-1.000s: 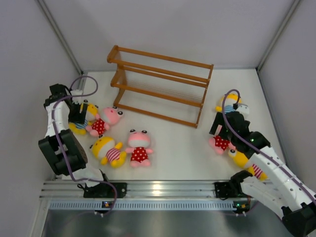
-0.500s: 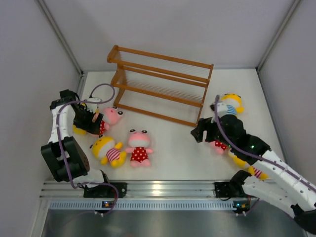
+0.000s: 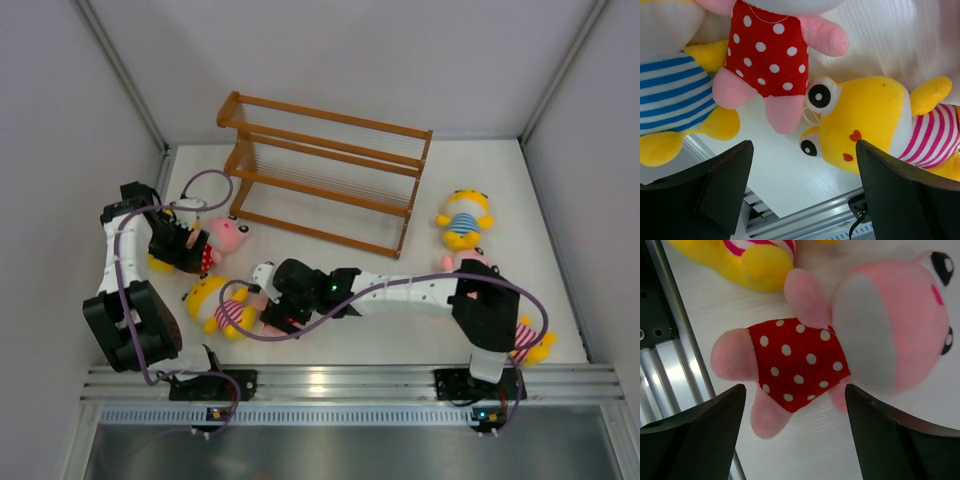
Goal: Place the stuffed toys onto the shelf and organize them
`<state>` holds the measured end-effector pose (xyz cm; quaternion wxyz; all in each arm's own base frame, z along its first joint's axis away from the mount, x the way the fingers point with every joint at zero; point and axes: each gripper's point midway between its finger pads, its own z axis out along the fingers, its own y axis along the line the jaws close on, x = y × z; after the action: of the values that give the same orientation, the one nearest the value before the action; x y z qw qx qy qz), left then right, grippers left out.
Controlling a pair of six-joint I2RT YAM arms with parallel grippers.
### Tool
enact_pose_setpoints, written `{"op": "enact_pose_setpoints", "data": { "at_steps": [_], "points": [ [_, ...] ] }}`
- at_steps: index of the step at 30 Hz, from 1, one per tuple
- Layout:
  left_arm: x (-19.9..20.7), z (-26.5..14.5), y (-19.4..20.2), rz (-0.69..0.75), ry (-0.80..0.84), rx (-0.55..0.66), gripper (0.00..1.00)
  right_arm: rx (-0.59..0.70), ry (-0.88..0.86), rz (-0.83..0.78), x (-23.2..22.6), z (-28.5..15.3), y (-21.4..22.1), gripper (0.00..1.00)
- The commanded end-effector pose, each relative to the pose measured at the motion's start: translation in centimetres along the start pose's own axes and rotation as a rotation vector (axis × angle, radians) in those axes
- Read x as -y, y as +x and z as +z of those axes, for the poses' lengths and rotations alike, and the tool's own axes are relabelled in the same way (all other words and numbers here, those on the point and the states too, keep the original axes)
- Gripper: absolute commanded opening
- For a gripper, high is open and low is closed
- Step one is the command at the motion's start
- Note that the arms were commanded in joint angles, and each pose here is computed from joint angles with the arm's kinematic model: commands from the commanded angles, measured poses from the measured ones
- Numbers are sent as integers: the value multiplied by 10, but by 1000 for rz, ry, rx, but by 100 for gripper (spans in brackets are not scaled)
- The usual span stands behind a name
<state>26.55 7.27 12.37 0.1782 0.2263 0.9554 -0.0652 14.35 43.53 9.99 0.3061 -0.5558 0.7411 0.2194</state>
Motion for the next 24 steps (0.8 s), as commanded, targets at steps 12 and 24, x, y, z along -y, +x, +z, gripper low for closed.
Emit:
{"op": "enact_pose_setpoints", "data": {
  "at_steps": [12, 24],
  "points": [
    [5, -10, 3, 30, -18, -1, 90, -74, 6, -68, -12, 13, -5, 0],
    [4, -11, 2, 33, -19, 3, 89, 89, 370, -92, 83, -203, -133, 0]
  ]
}}
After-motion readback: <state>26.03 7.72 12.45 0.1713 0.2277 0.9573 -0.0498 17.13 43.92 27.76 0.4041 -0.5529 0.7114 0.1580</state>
